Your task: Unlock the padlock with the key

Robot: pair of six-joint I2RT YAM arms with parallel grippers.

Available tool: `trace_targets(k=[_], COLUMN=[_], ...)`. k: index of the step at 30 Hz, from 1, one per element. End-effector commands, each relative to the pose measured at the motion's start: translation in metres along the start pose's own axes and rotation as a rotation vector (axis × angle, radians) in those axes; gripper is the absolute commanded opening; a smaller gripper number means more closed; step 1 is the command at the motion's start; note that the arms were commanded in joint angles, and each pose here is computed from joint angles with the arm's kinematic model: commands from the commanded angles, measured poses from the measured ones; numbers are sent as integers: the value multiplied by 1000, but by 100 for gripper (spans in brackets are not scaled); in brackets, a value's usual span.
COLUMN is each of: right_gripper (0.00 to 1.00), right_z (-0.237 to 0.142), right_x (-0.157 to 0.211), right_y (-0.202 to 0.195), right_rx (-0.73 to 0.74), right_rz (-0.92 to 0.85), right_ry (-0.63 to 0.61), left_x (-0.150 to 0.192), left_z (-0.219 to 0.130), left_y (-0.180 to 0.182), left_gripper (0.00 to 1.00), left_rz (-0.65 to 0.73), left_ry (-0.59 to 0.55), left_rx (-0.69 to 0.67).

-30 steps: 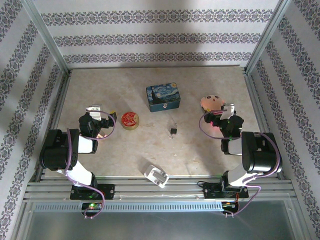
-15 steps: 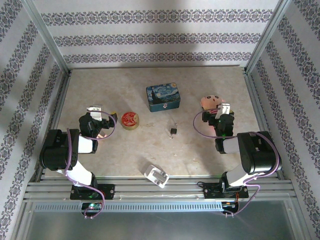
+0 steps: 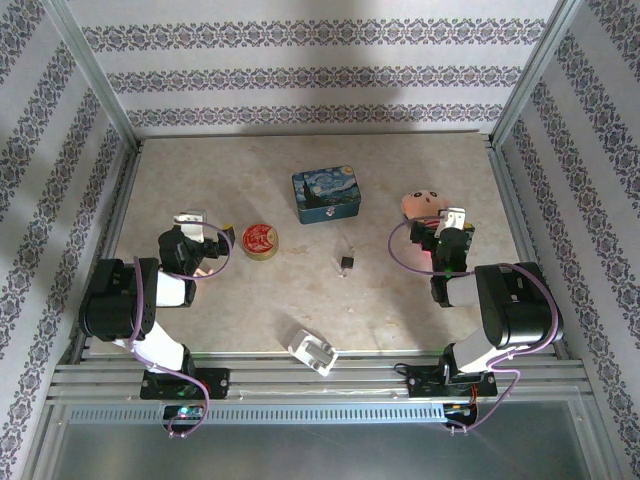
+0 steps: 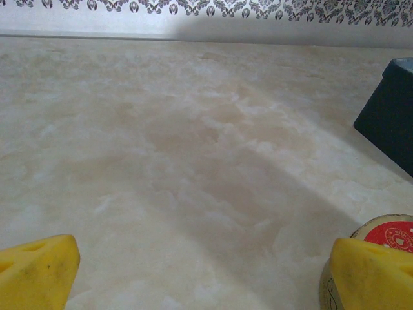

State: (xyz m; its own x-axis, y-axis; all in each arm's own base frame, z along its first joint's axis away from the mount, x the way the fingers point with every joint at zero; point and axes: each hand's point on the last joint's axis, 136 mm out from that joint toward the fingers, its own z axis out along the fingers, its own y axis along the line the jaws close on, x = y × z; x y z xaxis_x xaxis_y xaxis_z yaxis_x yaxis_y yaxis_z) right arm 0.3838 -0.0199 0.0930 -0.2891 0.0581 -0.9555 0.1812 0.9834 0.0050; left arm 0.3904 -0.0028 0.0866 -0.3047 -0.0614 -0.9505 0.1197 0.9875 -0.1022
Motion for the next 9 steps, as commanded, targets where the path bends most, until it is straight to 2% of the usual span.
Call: trace_targets(k=[1, 9], right_gripper=[98, 98], right_z=[1, 1], right_x=[-14, -14], right_y=[-2, -2], right_rx=[16, 16], right_rz=[-1, -1], right_ry=[-38, -38], left_x=[-7, -7], left_z=[1, 0], left_y=[-1, -1], left_gripper=[99, 99], left_rz=[17, 15], left_ry=[-14, -18], left_rx=[14, 11])
